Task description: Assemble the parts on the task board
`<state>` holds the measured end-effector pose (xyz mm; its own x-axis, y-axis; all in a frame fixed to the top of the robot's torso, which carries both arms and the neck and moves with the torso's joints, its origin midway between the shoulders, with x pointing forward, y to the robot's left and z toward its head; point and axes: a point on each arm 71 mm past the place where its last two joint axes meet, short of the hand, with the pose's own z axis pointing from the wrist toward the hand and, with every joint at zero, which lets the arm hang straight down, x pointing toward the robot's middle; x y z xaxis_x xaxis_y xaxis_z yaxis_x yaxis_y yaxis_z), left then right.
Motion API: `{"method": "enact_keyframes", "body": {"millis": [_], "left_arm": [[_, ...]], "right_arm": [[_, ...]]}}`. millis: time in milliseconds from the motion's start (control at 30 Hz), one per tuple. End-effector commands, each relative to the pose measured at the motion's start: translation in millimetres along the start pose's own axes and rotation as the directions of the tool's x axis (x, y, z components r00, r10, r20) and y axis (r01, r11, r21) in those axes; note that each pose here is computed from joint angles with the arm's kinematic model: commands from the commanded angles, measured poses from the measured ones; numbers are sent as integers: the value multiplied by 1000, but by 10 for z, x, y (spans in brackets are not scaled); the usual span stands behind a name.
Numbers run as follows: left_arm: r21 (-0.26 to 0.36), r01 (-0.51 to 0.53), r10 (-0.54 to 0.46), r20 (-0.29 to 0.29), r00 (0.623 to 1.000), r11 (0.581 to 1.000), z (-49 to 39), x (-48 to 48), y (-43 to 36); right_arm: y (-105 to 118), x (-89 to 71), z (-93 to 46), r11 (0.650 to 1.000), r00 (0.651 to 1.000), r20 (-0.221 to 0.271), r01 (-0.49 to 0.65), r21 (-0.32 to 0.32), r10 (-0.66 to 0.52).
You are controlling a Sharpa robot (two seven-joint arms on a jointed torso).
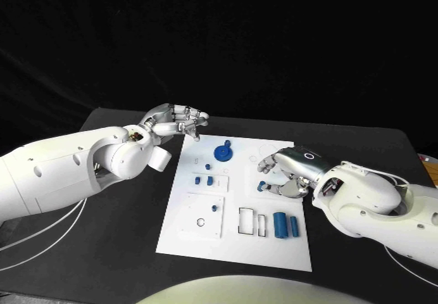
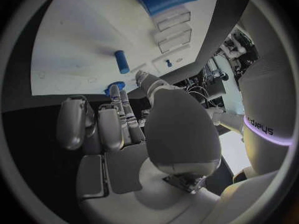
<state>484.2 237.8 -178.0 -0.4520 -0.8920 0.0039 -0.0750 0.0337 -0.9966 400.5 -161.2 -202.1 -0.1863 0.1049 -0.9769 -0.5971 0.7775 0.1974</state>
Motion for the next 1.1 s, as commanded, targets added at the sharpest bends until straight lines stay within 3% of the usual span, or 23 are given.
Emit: {"method": "enact_keyframes", "body": {"millis": [33,267,1100], "left_arm": [[5,3,-3,-20,1000,1000,3,26,-8],[3,4,-4,-26,1000,1000,4,34,-5],[2,4,-4,-26,1000,1000,9,33,-2]], "right_arm": [[-58,44,-3,1000,997,-75,12,18,-11],[-129,82,22,999,994,-105,30,37,-26],[-55,193,107,1000,991,-137,8,18,-5]]}}
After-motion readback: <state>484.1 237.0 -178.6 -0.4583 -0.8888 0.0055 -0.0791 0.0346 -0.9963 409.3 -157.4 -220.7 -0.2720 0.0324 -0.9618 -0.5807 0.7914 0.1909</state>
